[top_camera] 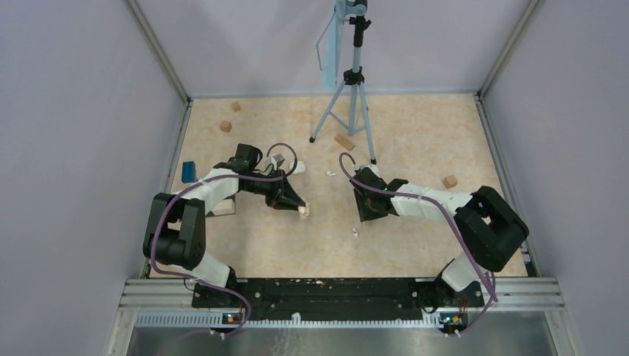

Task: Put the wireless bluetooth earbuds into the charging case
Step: Pick up the left earbud from the center of the board.

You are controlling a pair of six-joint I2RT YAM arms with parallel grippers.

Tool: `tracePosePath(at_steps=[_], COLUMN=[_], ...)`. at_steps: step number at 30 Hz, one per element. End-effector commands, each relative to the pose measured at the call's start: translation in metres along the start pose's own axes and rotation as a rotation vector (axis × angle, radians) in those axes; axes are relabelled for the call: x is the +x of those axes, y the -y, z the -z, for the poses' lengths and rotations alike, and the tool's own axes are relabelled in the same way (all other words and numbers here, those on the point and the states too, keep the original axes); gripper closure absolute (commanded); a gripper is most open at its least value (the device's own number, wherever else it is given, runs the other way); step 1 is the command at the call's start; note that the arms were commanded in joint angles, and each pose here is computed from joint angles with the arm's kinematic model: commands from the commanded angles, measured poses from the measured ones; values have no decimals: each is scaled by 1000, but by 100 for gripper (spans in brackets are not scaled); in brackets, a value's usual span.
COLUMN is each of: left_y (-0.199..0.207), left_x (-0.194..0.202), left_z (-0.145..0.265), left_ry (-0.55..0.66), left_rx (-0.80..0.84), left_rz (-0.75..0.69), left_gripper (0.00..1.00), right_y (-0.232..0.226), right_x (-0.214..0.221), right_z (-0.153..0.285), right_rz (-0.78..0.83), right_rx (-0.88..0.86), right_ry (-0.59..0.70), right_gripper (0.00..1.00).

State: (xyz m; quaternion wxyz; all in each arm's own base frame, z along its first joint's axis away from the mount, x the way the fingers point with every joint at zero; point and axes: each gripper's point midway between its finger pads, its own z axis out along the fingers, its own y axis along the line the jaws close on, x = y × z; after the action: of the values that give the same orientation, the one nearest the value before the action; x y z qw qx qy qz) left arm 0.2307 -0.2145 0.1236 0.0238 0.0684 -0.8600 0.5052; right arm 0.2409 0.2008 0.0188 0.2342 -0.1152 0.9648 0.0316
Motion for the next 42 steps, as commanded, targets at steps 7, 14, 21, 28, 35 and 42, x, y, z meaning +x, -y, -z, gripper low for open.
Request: tracePosePath(at_steps=[7,14,21,28,35,42], left_y=[7,5,6,26,51,78], left_x=[-3,-5,-5,-2,10,12], left_z=[1,-1,0,-7,-17,-10], left_ry=[-3,-9,-8,-47,-152,-189], left_rx=[20,19,15,63,152,225], left_rz=[-52,-56,-62,-179,-181,-178], left_gripper=[100,100,100,100,100,100], right_y=[8,9,4,-2,-20,-49], right_x=[6,7,4,-21,-85,-142], right_z=[6,3,3,25,78,157], right_rz=[-48,-59,-58,-41,-4,0], right_rx=[53,68,48,-9,-160,-439], right_ry=[-48,-62,-54,36,330,751], right_gripper=[62,69,86,100,100,100])
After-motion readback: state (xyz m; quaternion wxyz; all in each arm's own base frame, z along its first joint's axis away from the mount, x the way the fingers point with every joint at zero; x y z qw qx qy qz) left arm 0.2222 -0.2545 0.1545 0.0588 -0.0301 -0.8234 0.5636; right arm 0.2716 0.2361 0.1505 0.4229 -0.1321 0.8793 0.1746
